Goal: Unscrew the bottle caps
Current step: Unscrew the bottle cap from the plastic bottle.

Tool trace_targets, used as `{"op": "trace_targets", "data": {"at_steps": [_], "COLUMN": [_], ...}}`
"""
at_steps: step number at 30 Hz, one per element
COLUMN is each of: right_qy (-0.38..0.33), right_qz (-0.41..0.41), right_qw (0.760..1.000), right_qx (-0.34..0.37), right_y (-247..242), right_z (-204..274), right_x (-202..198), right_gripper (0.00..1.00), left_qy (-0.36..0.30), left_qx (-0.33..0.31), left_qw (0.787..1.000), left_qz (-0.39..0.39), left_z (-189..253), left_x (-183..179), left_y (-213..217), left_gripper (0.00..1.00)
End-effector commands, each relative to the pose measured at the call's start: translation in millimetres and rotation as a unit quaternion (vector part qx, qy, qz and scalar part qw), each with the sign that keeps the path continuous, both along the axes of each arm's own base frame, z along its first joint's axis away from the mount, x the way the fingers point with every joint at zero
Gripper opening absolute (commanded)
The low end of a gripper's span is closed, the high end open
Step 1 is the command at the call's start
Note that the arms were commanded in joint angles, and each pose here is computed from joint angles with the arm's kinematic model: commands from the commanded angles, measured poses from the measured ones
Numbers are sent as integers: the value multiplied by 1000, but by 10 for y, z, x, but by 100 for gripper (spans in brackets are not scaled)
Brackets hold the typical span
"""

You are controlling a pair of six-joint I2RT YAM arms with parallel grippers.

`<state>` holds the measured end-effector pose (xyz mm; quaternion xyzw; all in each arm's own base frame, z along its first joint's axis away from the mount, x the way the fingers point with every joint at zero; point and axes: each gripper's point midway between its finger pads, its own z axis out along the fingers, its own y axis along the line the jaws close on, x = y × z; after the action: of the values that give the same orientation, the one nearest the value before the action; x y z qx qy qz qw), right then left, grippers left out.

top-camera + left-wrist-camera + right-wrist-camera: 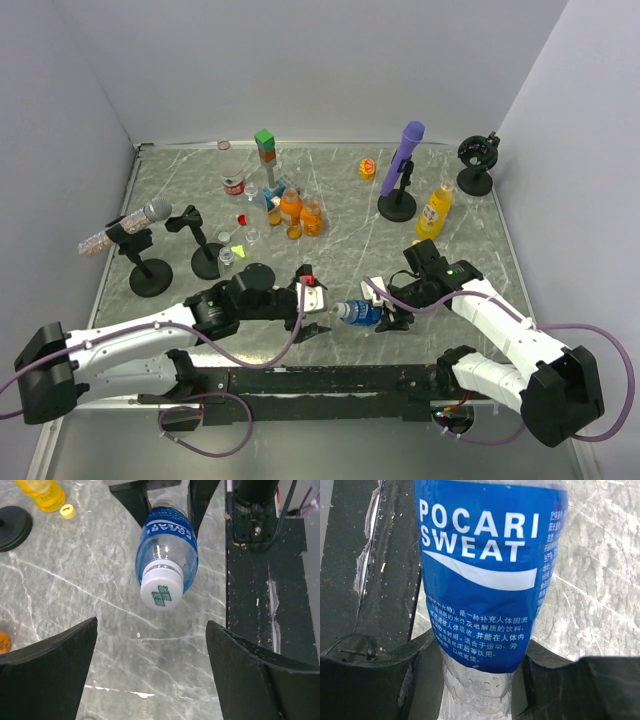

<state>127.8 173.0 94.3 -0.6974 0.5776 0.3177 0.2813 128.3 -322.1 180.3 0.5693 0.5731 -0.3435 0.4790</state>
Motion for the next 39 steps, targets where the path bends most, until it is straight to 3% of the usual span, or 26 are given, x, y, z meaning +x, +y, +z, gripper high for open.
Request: {"op": "trace_targets", "data": {"at_steps": [1,23,25,27,30,35,39], "right_qy": [-8,-5,-4,-6,-3,-4,-2], "right_qz": [13,14,13,13,13,13,15], "right_qw": [1000,1000,1000,1000,1000,1000,1000], "right_qx": [15,13,13,13,11,11,11], "right_y": [50,49,45,49,45,42,46], "right_z": [36,26,25,29,19,18,17], "right_x": [6,4,3,8,2,0,-2], "right_gripper": [19,19,19,19,19,19,19], "left_qy": [-55,-15,-13,-8,9,112,284], "left_qx": [-38,-36,-35,-36,-42,-53,-51], "left_qw": [997,996,996,996,996,992,956], "left_qz": [-41,-81,-82,-82,-81,-32,61], "left_z": [316,332,324,331,367,474,546], "left_x": [18,-81,-84,-90,-112,-138,-151], "left_y": [-197,-372,-378,-386,-392,-394,-405], "left_gripper": [89,53,45,29,20,1,1]}}
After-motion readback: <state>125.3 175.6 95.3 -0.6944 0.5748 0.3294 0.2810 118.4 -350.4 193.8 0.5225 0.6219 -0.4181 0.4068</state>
